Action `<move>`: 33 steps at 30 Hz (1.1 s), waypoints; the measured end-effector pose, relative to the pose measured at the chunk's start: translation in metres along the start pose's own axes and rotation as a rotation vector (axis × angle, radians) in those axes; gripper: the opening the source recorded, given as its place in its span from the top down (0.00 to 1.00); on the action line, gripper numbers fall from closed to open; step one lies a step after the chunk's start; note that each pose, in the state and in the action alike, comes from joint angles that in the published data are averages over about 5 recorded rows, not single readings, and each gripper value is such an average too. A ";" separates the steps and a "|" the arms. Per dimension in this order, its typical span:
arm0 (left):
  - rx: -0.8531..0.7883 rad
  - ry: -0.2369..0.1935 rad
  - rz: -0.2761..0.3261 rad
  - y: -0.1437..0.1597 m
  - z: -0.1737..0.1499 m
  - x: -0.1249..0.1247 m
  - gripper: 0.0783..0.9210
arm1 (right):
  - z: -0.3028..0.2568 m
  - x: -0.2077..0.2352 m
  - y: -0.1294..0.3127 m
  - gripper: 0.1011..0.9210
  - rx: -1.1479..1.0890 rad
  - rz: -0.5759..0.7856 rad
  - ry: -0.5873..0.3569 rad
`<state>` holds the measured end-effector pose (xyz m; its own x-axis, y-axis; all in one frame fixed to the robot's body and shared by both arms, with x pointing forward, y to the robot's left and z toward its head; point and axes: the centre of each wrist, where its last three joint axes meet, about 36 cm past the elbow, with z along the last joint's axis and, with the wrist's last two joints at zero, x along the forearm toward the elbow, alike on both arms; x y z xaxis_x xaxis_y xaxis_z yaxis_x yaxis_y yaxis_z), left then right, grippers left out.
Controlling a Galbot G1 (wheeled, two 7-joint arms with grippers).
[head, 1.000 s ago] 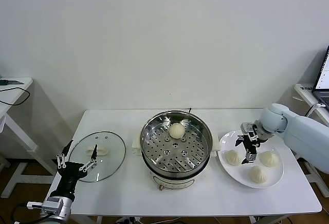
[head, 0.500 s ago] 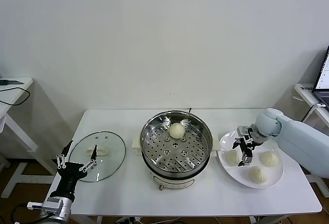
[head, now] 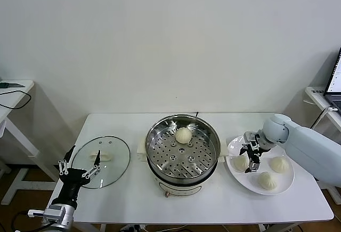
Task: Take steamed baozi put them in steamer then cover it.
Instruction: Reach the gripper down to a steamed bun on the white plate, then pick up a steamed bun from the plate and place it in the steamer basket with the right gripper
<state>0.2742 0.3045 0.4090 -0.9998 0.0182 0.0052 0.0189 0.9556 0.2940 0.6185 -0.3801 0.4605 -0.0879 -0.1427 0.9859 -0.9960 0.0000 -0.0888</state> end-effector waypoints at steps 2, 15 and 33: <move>0.000 0.000 0.000 0.000 0.000 0.000 0.12 | 0.000 0.000 0.000 0.22 0.002 0.002 -0.001; 0.001 -0.006 0.004 -0.002 -0.003 0.001 0.12 | 0.003 0.015 0.001 0.24 0.004 -0.006 -0.005; -0.012 -0.011 0.013 0.000 -0.005 -0.001 0.12 | -0.038 0.178 0.012 0.23 0.054 0.007 -0.054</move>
<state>0.2752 0.3025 0.4141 -0.9994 0.0337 -0.0010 0.0318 0.9518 0.3051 0.5908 -0.3675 0.6407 -0.0927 -0.1958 0.9763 -0.9932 -0.0516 -0.1046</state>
